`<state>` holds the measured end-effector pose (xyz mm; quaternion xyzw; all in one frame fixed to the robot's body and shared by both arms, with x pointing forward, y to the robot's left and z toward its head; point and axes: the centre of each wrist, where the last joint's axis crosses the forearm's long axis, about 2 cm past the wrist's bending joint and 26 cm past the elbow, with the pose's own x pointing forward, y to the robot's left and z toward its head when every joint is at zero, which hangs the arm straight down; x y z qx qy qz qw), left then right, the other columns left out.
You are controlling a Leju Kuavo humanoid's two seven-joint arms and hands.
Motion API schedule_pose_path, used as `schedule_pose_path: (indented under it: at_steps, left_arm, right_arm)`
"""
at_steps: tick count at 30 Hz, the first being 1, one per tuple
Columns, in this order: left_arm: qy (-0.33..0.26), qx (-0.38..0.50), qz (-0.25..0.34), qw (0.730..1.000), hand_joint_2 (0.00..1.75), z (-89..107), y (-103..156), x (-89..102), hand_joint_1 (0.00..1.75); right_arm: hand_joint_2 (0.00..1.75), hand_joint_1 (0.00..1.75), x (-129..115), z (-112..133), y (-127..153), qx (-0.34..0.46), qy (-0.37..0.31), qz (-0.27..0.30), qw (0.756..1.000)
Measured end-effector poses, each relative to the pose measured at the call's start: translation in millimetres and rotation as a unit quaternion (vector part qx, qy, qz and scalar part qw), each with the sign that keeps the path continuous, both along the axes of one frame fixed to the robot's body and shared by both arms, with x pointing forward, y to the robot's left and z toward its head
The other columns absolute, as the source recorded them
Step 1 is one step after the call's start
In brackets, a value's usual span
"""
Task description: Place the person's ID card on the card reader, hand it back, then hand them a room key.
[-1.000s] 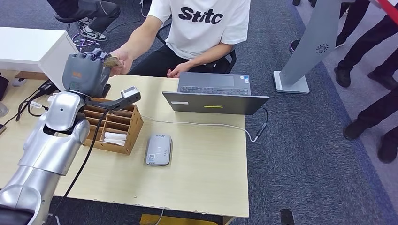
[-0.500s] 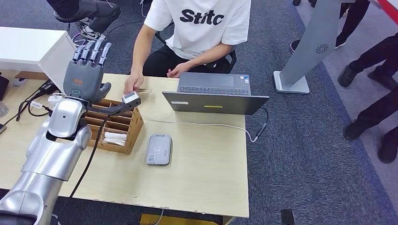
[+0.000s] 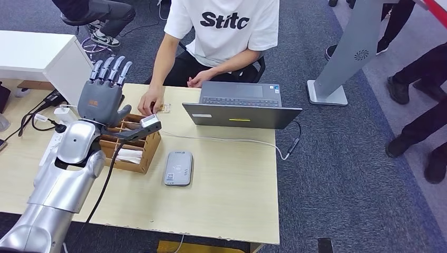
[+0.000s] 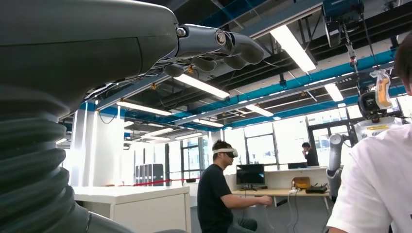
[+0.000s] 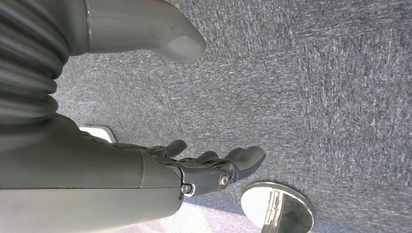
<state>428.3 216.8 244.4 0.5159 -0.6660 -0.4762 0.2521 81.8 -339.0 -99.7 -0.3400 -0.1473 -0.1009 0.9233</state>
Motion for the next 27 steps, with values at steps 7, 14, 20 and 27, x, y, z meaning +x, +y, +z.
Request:
schedule_pose_path:
  at_steps: [7, 14, 20, 27]
  left_arm:
    - [0.041, -0.024, -0.033, 0.998, 1.75, -12.4, -2.4, -15.7, 0.0]
    - [0.089, -0.057, -0.055, 0.993, 1.75, -9.2, 1.0, -23.3, 0.0]
    - [0.121, -0.078, -0.074, 0.987, 1.75, -3.9, 11.0, -26.7, 0.0]
    - [0.138, -0.08, -0.083, 0.984, 1.75, -0.1, 26.1, -28.3, 0.0]
  right_arm:
    - [1.75, 0.0, -9.7, -1.7, -0.8, 0.001, 0.001, -0.012, 1.0]
    - [1.75, 0.0, -15.9, -2.6, -1.6, 0.002, 0.005, -0.027, 1.0]
    - [1.75, 0.0, -17.8, -2.9, -2.1, 0.003, 0.005, -0.037, 0.999]
    - [1.75, 0.0, -18.3, -2.9, -2.2, 0.004, 0.005, -0.043, 0.999]
